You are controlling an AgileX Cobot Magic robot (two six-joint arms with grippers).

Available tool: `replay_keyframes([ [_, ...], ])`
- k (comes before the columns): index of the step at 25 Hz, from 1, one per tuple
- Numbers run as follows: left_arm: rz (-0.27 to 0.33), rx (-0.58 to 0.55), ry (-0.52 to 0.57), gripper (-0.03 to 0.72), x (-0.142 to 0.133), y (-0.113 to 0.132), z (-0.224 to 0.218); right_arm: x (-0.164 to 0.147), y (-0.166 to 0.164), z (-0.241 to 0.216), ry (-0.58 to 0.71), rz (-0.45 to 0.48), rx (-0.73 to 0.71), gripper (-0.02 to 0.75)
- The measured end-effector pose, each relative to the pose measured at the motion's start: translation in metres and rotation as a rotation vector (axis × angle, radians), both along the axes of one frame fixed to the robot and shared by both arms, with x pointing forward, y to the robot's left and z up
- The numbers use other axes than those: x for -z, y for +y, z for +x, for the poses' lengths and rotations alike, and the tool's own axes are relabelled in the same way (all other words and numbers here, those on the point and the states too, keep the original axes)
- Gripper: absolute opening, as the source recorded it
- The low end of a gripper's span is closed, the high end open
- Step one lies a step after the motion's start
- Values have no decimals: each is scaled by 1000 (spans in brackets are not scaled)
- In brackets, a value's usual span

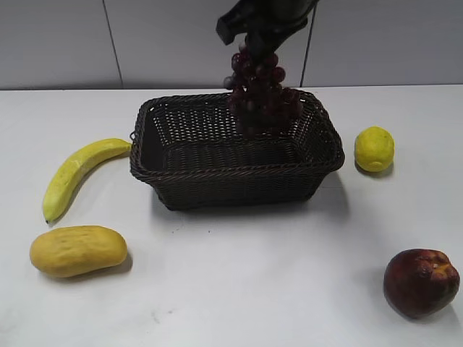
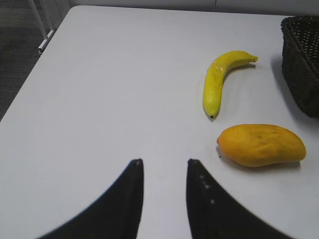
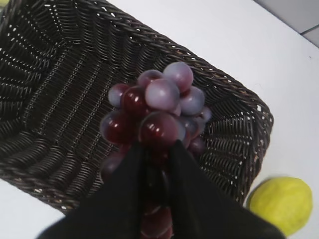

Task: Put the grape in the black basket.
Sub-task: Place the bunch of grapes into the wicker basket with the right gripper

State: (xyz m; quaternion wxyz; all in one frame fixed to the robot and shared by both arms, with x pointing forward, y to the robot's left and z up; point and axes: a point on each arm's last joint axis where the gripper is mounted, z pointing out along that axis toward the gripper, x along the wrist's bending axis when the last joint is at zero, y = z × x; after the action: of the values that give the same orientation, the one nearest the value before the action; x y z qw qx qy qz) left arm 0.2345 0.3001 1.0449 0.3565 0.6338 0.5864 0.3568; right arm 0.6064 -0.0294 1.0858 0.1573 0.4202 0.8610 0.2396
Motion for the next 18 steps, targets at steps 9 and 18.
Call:
replay_keyframes([
  [9, 0, 0, 0, 236, 0, 0, 0, 69, 19, 23, 71, -40, -4, 87],
  [18, 0, 0, 0, 236, 0, 0, 0, 81, 20, 23, 138, -51, 29, 606],
])
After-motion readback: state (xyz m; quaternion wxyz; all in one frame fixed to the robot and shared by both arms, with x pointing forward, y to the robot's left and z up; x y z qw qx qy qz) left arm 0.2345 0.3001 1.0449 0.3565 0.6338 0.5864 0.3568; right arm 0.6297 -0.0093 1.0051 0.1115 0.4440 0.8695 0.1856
